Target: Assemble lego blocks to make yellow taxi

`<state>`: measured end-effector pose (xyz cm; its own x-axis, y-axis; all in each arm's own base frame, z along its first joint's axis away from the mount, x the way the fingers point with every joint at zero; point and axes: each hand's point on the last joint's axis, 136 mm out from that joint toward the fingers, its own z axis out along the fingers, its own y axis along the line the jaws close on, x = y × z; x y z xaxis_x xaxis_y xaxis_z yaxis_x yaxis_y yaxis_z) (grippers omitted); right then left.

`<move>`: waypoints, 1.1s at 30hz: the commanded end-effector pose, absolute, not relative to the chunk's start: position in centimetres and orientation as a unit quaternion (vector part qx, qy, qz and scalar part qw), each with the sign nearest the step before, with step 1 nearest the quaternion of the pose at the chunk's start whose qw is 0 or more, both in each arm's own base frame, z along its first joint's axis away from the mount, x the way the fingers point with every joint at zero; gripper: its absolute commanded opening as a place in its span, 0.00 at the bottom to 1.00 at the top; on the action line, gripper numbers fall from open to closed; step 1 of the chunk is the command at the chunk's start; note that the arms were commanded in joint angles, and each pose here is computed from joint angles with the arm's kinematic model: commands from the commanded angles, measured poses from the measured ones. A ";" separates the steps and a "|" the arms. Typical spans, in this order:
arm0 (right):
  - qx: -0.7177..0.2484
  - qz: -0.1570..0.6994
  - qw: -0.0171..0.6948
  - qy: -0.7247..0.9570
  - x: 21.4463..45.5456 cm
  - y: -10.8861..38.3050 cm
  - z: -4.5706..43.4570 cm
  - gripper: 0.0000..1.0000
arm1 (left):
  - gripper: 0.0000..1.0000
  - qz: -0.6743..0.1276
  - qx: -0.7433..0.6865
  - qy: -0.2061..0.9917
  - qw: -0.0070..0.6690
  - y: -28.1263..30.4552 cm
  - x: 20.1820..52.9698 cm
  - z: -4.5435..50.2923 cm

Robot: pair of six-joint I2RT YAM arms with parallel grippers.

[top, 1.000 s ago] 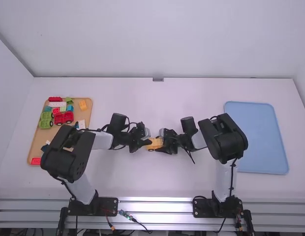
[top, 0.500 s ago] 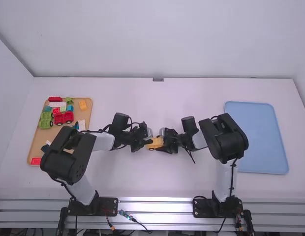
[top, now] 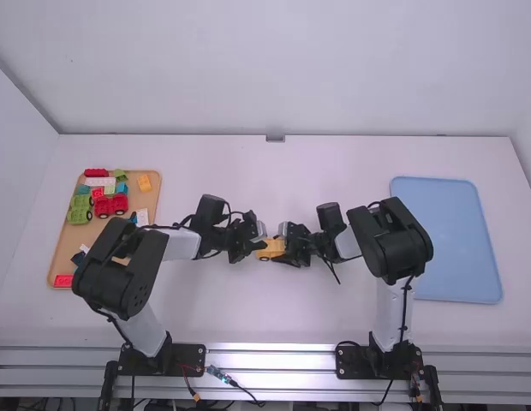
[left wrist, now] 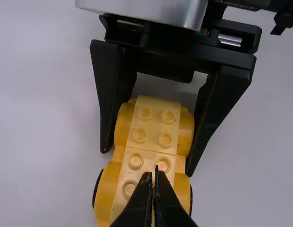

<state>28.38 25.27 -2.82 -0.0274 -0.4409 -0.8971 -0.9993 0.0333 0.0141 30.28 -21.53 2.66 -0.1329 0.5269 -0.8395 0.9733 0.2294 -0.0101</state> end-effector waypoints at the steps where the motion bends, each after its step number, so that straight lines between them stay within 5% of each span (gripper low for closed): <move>1: -0.587 0.384 0.371 0.609 28.1 25.7 -2.8 0.49 | 0.02 -0.316 0.524 0.683 0.400 -21.0 30.8 5.2; 8: -0.587 0.384 0.371 0.609 28.1 25.7 -2.8 0.55 | 0.02 -0.263 0.431 0.744 0.438 -18.5 34.1 9.4; 9: -0.587 0.383 0.371 0.609 28.1 25.7 -2.8 0.57 | 0.13 -0.254 0.415 0.756 0.438 -18.1 34.4 9.5; 11: -0.587 0.383 0.371 0.610 28.2 25.6 -2.8 0.66 | 0.66 -0.235 0.384 0.779 0.436 -17.3 35.0 9.6; 14: -0.586 0.382 0.371 0.610 28.2 25.6 -2.9 0.78 | 0.73 -0.222 0.379 0.786 0.436 -17.0 35.1 9.7; 15: -0.586 0.383 0.371 0.610 28.2 25.6 -2.9 0.86 | 0.93 -0.216 0.378 0.788 0.436 -16.9 35.2 9.7; 16: -0.586 0.382 0.371 0.610 28.2 25.6 -2.9 0.88 | 0.99 -0.215 0.377 0.788 0.436 -16.9 35.2 9.8; 19: -0.585 0.383 0.369 0.612 28.1 25.6 -2.9 1.00 | 0.99 -0.216 0.378 0.786 0.440 -16.9 35.2 10.1; 33: -0.553 0.254 0.304 0.733 30.2 22.0 -4.0 0.99 | 0.99 -0.227 0.247 0.839 0.429 -12.0 36.2 10.9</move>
<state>29.33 23.67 -2.80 -0.1504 -0.5808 -0.8000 -0.9842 0.1647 0.0655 36.04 -12.78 10.19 -0.4934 0.2660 -0.8281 0.6471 0.7484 -0.1451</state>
